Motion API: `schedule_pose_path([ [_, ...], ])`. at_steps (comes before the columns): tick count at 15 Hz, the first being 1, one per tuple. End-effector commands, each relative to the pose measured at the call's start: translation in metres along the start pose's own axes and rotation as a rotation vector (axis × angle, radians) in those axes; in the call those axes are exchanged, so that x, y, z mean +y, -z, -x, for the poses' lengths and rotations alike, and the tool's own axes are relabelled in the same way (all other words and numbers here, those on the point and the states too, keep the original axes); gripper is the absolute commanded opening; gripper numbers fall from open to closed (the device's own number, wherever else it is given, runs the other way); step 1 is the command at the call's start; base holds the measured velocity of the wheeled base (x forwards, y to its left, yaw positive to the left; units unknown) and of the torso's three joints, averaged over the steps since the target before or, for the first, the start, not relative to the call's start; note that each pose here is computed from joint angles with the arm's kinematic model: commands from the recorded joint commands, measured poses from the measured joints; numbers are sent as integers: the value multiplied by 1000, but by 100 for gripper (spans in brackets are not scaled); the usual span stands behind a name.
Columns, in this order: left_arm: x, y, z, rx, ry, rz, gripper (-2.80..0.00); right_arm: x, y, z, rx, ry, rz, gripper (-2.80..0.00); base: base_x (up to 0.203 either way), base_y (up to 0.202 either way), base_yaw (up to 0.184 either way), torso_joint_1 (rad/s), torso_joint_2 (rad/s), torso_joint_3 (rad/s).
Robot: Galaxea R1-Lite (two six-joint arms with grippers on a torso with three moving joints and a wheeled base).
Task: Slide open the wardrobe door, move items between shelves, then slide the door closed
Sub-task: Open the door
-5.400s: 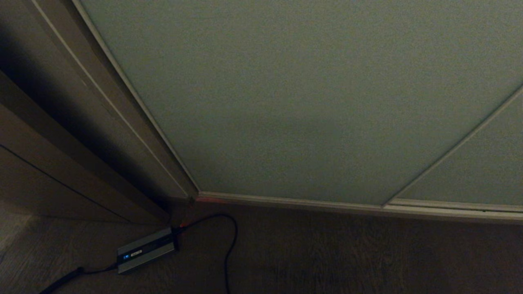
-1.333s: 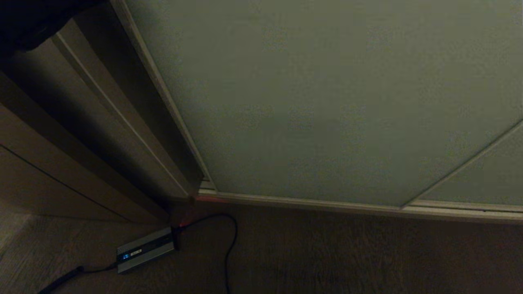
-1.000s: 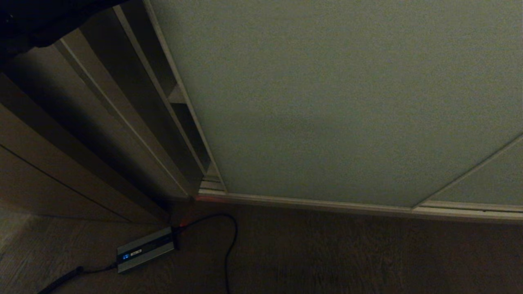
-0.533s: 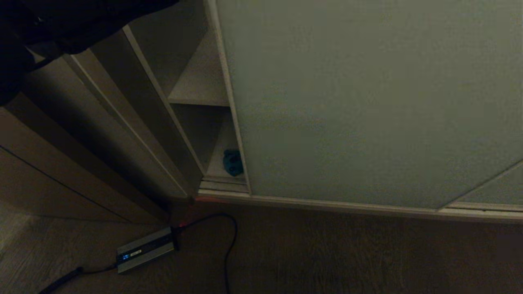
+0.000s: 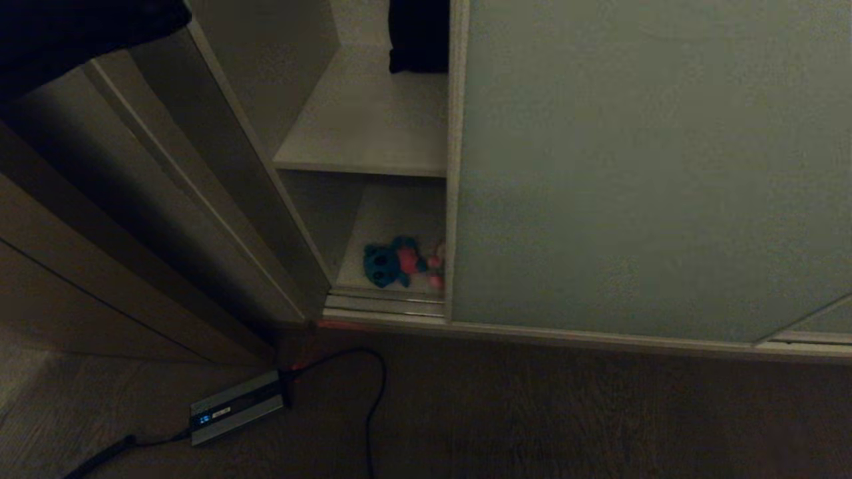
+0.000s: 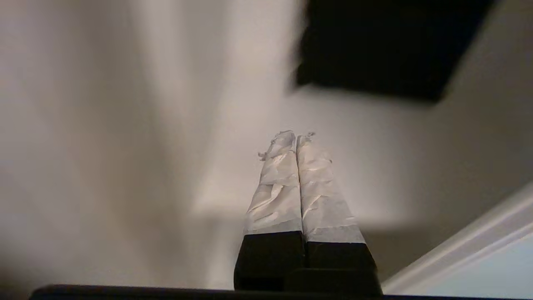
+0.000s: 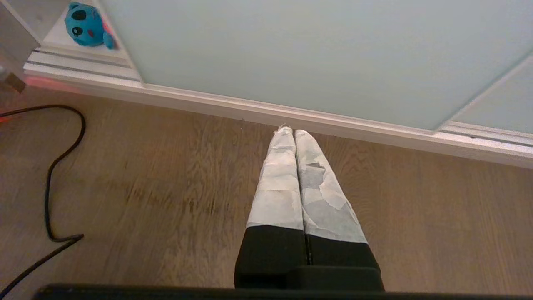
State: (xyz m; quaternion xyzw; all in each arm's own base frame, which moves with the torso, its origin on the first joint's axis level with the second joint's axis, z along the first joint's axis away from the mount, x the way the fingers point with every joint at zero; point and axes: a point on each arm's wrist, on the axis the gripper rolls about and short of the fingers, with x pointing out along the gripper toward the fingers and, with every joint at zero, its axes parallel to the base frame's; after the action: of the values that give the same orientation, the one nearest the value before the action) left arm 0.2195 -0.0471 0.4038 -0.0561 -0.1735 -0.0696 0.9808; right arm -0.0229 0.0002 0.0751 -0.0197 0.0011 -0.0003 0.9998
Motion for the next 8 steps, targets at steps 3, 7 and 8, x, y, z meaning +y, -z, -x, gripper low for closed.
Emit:
schedule_pose_path([
  [3, 26, 0, 117, 162, -82, -60, -280, 0, 1, 0, 4, -1, 1, -280, 0, 0, 0, 0, 0, 0],
  [7, 26, 61, 237, 287, -62, -64, -280, 0, 1, 0, 4, -1, 1, -280, 0, 0, 0, 0, 0, 0],
  [8, 26, 83, 263, 304, -63, -69, -280, 0, 1, 0, 4, -1, 1, -280, 0, 0, 0, 0, 0, 0],
])
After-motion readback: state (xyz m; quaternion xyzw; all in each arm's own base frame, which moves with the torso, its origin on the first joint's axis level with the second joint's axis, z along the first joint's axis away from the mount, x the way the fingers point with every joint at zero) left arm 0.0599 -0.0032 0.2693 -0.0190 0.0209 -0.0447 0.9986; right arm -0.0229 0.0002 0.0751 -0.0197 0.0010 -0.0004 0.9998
